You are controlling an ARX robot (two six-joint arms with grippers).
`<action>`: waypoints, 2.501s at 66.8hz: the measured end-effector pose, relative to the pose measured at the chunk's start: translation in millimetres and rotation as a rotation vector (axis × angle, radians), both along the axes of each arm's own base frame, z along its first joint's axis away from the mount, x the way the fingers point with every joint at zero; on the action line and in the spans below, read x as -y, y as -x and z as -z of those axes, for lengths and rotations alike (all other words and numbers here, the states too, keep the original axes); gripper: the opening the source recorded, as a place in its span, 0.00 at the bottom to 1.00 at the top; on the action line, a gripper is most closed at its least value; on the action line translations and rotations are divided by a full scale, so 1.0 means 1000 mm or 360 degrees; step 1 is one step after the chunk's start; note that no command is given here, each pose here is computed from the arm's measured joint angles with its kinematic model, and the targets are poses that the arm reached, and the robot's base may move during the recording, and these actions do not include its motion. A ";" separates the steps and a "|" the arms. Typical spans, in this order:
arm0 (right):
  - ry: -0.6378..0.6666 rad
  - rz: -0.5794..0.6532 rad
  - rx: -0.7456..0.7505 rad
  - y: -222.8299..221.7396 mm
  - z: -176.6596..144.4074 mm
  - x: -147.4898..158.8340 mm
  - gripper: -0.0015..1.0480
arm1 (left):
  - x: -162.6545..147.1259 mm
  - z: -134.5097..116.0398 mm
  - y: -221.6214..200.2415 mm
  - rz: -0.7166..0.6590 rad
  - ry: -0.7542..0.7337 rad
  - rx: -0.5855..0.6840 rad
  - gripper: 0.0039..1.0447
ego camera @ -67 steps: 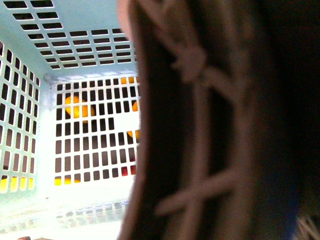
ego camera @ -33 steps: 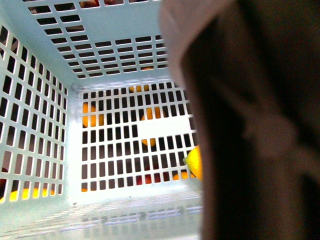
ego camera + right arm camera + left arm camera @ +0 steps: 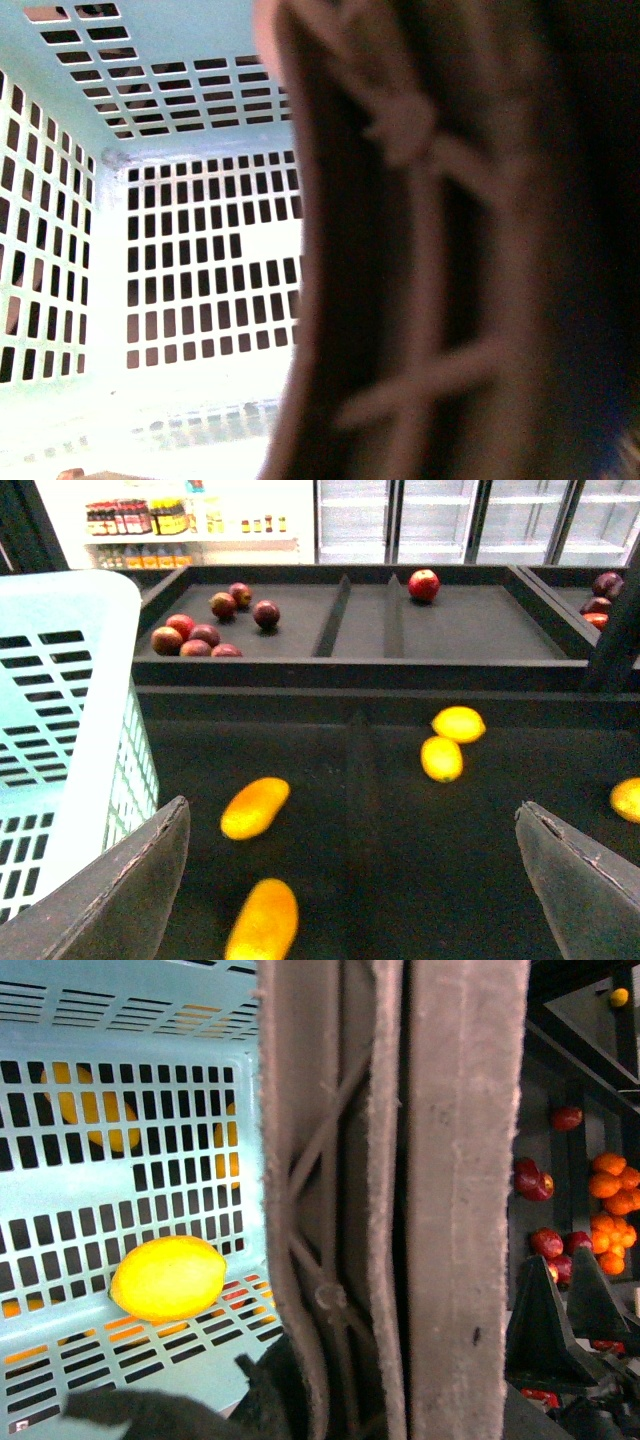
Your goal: Pick lemon and mango into basket
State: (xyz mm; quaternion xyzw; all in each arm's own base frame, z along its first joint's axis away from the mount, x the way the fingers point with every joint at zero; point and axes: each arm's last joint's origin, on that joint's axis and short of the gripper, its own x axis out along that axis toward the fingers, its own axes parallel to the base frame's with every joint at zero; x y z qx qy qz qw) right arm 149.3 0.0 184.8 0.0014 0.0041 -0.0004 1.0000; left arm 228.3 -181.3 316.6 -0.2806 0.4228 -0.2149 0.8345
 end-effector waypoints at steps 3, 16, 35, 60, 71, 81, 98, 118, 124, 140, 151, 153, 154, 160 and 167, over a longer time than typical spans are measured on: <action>0.0000 0.0000 0.0002 0.000 0.000 0.000 0.92 | 0.000 0.000 0.000 0.0004 0.0002 0.0000 0.14; 0.0000 -0.0003 0.0001 0.000 0.000 0.000 0.92 | 0.000 0.000 0.000 0.0003 0.0001 0.0001 0.14; -0.0180 0.0359 -0.0390 -0.010 -0.001 -0.001 0.92 | -0.004 -0.001 -0.003 -0.0048 -0.0030 0.0033 0.14; -0.0655 0.0827 -0.0875 -0.046 0.033 0.053 0.92 | 0.000 -0.001 0.000 0.0011 0.0003 0.0003 0.14; -0.0613 0.0733 -0.0979 -0.075 0.062 0.076 0.92 | 0.000 -0.001 0.000 0.0013 0.0009 -0.0003 0.14; -0.0509 0.0631 -0.1170 -0.102 0.097 0.085 0.92 | -0.001 -0.001 0.000 -0.0011 -0.0006 0.0010 0.14; -0.0409 0.0563 -0.1408 -0.138 0.146 0.086 0.92 | 0.000 -0.001 0.000 -0.0004 -0.0003 0.0009 0.14; -0.0375 0.0574 -0.1563 -0.174 0.191 0.084 0.92 | 0.000 -0.001 0.000 0.0003 0.0002 0.0004 0.14; -0.0394 0.0594 -0.1588 -0.183 0.200 0.086 0.92 | 0.000 -0.001 0.000 0.0001 0.0001 0.0005 0.14; -0.0428 0.0582 -0.1603 -0.209 0.212 0.088 0.92 | 0.000 -0.001 0.000 0.0000 -0.0001 0.0006 0.14; -0.0451 0.0576 -0.1595 -0.228 0.218 0.086 0.92 | 0.000 -0.001 0.000 0.0004 0.0002 0.0003 0.14; -0.0454 0.0576 -0.1595 -0.230 0.219 0.085 0.92 | 0.000 -0.001 0.000 0.0004 0.0002 0.0004 0.14; -0.0455 0.0576 -0.1595 -0.231 0.219 0.086 0.92 | 0.000 -0.001 0.000 0.0004 0.0002 0.0004 0.14; -0.0467 0.0585 -0.1596 -0.236 0.223 0.086 0.92 | 0.000 -0.001 0.000 0.0004 0.0000 0.0005 0.14; -0.0479 0.0604 -0.1606 -0.241 0.228 0.087 0.92 | 0.000 -0.001 0.000 0.0004 0.0001 0.0005 0.14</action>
